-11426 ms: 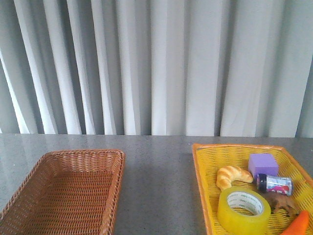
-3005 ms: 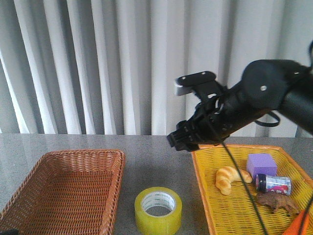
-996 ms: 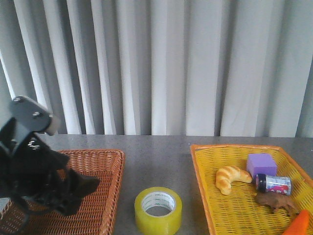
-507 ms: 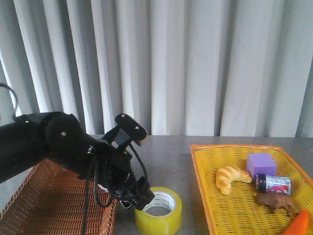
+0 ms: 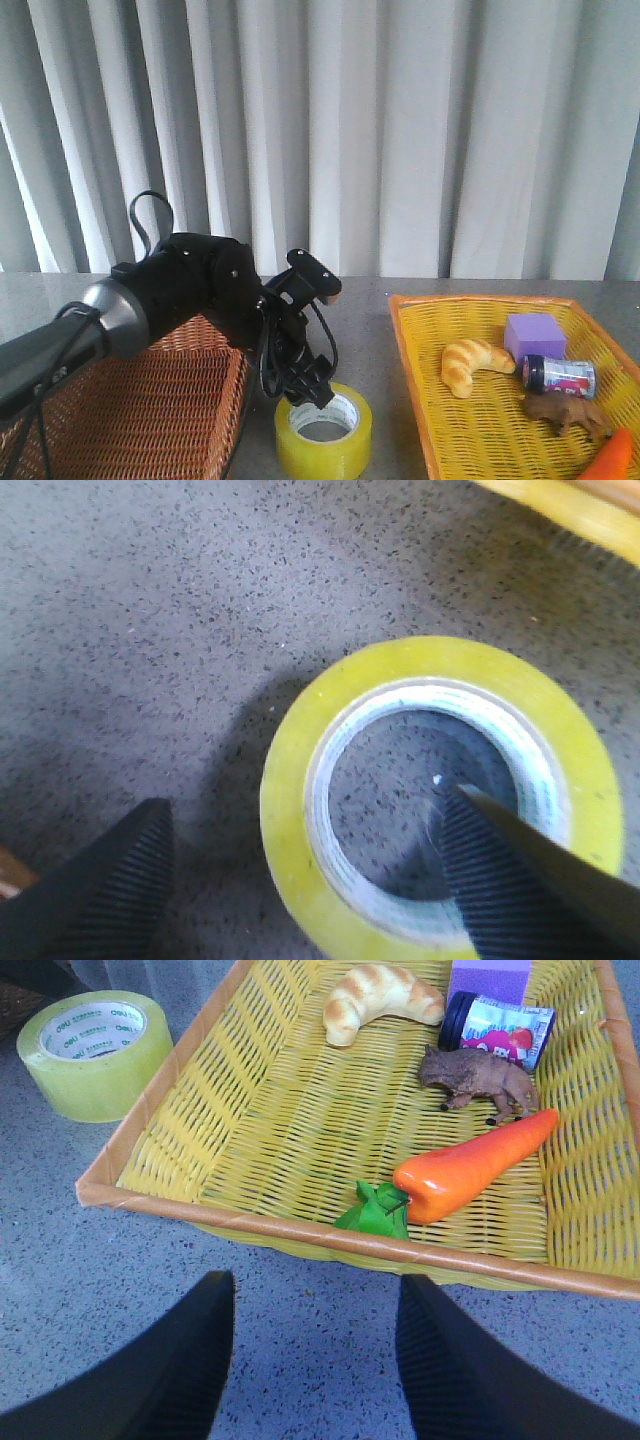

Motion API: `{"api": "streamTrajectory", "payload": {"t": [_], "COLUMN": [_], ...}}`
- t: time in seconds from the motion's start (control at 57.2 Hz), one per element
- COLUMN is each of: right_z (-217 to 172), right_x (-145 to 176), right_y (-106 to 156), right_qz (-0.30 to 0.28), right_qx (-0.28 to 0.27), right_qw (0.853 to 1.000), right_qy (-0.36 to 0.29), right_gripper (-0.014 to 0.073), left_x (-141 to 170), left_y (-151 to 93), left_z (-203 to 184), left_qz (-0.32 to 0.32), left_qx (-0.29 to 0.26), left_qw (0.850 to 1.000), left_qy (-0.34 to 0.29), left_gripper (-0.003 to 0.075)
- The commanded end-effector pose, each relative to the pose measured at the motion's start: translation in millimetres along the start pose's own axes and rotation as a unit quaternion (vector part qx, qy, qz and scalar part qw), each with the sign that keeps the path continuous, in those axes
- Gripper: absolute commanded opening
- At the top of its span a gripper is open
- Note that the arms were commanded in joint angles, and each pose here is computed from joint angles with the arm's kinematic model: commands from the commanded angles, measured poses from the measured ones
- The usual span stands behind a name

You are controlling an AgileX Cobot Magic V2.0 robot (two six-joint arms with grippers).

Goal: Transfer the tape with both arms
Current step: 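Reach the left gripper to the tape roll and grasp its rim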

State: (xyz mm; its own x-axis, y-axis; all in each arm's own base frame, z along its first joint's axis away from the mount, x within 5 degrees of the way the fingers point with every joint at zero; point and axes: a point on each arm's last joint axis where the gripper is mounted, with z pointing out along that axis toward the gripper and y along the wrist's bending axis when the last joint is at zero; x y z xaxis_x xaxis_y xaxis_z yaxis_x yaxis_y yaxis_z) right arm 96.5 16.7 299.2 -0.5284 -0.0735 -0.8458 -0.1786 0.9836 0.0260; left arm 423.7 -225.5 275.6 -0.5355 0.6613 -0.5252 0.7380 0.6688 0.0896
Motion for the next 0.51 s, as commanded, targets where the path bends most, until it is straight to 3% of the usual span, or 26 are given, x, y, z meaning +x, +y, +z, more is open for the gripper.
{"api": "streamTrajectory", "payload": {"t": [0.0, 0.349, 0.489], "right_z": [-4, -4, -4], "right_x": [-12, -12, -12], "right_y": [-1, -1, -1], "right_qz": [0.003, 0.003, 0.003], "right_qx": [0.005, 0.005, 0.005], "right_qw": [0.999, 0.999, 0.999], "right_qy": [-0.041, -0.041, -0.041], "right_gripper": [0.0364, 0.0364, 0.0364], "left_x": [-20, -16, -13], "left_y": [1, 9, 8], "left_z": [-20, 20, 22], "left_qz": [0.000, -0.011, -0.013], "left_qx": [-0.012, -0.024, -0.018], "left_qw": [0.999, 1.000, 1.000], "left_qy": [-0.048, -0.003, 0.011], "left_gripper": [0.0524, 0.0524, 0.0479]}}
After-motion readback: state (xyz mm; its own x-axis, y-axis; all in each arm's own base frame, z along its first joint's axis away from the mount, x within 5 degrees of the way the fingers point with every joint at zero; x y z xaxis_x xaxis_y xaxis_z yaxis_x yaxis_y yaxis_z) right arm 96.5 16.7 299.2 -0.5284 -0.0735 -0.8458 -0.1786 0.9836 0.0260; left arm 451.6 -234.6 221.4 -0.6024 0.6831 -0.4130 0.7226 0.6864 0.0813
